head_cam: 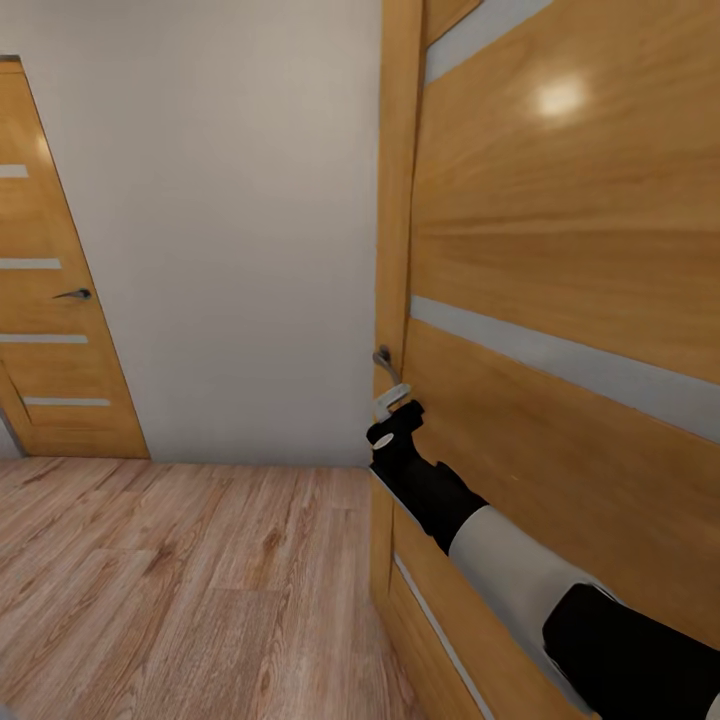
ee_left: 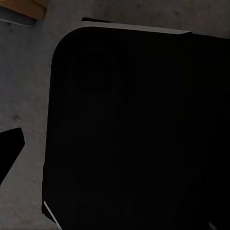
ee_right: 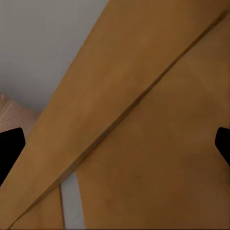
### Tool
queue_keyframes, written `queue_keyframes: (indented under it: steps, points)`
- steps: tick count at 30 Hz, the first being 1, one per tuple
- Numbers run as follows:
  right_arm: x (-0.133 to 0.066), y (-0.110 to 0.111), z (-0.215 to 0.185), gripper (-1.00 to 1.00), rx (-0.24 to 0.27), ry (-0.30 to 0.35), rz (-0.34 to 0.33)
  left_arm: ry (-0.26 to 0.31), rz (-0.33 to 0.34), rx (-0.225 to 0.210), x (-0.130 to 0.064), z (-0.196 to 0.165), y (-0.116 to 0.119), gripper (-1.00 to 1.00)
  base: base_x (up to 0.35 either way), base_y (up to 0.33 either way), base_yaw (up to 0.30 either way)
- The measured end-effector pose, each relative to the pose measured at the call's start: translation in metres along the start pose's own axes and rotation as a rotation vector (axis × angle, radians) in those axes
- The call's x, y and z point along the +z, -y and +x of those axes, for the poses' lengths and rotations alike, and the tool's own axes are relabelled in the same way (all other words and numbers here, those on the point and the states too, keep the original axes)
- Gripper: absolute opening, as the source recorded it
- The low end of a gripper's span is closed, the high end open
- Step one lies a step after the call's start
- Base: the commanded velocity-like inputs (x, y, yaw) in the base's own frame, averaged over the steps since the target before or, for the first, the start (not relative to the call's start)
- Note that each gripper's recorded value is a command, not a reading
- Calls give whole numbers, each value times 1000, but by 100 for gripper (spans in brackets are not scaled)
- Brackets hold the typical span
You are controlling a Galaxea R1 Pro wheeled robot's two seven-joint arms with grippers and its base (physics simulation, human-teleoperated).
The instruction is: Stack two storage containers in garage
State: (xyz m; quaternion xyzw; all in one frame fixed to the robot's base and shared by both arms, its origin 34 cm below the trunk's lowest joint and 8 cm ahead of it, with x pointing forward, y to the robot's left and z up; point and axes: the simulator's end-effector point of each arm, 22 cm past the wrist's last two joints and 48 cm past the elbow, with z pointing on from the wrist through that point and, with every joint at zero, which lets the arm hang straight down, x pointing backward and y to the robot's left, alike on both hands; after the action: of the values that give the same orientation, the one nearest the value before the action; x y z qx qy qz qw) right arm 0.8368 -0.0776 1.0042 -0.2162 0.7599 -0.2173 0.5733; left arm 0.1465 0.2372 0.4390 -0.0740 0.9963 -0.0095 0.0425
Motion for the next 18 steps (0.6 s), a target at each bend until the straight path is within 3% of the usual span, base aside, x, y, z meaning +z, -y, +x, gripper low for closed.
queue_keyframes:
  steps: [18]
  points:
    - [6,5,15,100,29,-36,6,-1,0,0,0,0,0,100,0,0,0]
